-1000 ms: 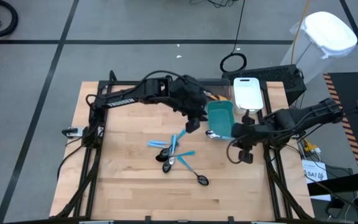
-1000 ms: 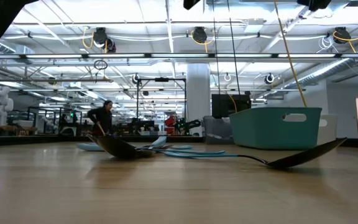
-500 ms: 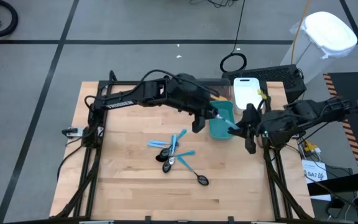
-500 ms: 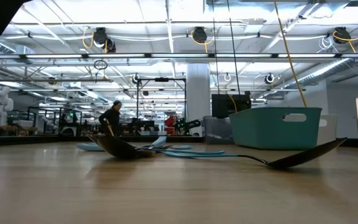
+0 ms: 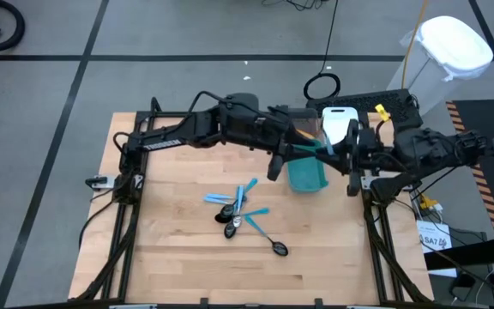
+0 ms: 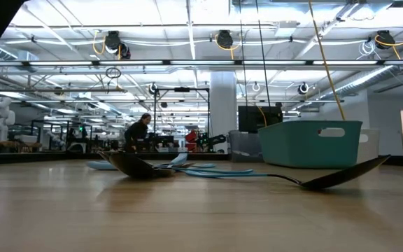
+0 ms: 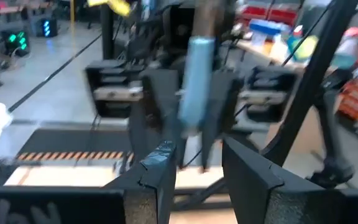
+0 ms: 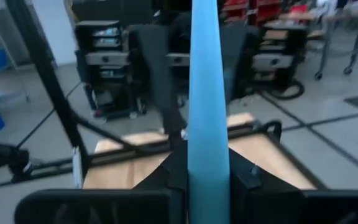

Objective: Sort silverware by color (type)
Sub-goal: Put the light blue spoon into the white bin

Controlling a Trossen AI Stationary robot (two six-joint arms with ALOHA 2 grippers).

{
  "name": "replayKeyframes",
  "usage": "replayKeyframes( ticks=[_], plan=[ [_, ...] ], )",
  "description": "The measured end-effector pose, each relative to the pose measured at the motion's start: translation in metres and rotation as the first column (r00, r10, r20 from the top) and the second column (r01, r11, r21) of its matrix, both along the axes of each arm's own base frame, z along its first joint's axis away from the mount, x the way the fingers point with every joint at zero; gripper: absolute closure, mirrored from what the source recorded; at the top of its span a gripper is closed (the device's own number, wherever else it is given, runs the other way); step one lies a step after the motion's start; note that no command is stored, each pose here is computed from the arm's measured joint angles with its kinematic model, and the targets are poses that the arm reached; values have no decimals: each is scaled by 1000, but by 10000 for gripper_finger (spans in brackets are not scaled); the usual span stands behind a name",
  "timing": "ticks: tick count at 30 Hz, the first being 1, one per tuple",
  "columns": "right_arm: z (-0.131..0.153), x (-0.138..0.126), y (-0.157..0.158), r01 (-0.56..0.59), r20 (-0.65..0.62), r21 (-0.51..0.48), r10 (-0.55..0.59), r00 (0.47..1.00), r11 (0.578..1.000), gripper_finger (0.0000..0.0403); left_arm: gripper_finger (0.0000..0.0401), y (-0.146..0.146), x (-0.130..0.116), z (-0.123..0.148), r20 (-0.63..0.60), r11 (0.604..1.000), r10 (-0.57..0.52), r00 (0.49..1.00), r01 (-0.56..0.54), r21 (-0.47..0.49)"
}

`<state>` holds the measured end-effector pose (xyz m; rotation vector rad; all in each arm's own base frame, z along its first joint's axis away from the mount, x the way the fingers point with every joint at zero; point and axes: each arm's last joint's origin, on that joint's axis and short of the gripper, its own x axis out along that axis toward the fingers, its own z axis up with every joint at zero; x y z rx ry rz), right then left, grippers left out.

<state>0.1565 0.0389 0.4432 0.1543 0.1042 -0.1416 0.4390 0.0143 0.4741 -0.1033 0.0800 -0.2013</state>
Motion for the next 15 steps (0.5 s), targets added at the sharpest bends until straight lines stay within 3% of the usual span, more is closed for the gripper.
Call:
replayKeyframes(
  ticks=[6,10,15],
  plan=[
    [1,5,2,-3,19,-7,3,1000,1000,361,262,0,0,12,116,1000,-8,993,10,-19],
    [-1,9,3,-4,7,-7,4,1000,1000,361,216,2,0,13,118,997,38,992,-31,-65],
    [-3,18,6,-4,3,-13,4,1000,1000,361,162,-2,0,13,121,998,45,992,-39,-55]
  ],
)
